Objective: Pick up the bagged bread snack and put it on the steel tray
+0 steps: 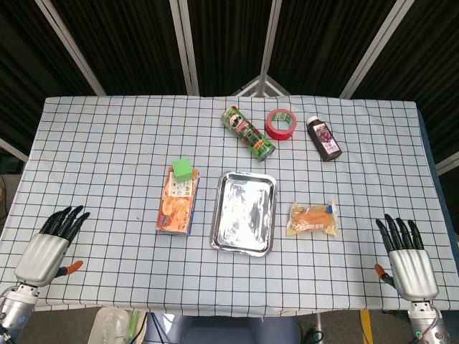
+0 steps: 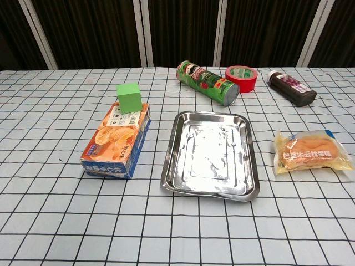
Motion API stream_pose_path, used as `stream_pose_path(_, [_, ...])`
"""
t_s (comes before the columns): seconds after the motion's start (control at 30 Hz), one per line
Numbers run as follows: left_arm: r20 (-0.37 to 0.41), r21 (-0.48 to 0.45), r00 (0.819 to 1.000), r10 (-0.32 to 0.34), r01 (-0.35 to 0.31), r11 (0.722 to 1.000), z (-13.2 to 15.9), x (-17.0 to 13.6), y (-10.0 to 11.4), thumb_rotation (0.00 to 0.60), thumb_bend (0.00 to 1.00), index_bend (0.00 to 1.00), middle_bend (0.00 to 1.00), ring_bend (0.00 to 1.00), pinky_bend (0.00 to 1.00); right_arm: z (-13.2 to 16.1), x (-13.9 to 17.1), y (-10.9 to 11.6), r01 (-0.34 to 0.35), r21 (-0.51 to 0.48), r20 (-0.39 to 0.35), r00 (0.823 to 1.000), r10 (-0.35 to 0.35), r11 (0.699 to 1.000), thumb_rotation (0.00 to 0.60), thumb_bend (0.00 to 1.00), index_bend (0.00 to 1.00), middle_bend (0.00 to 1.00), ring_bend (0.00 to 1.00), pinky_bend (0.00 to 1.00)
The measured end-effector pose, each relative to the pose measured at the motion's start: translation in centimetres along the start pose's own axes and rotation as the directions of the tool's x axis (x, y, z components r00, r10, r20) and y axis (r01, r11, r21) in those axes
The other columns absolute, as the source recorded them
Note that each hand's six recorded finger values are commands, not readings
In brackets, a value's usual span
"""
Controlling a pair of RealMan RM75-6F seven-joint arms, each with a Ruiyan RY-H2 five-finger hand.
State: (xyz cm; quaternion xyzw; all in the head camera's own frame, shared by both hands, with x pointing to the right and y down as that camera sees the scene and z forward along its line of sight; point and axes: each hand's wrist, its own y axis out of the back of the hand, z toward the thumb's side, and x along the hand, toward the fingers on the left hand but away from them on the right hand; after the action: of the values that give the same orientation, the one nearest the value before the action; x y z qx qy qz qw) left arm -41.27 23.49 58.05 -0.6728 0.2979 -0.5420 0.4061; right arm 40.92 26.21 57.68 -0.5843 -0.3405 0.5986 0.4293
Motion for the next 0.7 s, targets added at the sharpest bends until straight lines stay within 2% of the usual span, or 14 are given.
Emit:
stream_pose_path(0.37, [0.003, 0.009, 1.0, -0.004, 0.004, 1.0, 0.5, 0.0, -0.2, 0.6, 0.08, 0.0, 0.0, 0.0, 0.09, 2.4, -1.0, -1.7, -0.056, 0.0, -0.082, 0.995, 0.055, 0.998, 0.6, 0.25, 0.0, 0.0, 0.0, 0.0])
stream_pose_path(0.7, [-0.015, -0.007, 1.0, 0.005, -0.006, 1.0, -0.2, 0.1, 0.2, 0.6, 0.08, 0.0, 0.0, 0.0, 0.09, 6.6, -6.3, -4.6, -0.151, 0.031, -0.148, 0.977, 0.154, 0.988, 0.6, 0.25, 0.0, 0.0, 0.0, 0.0])
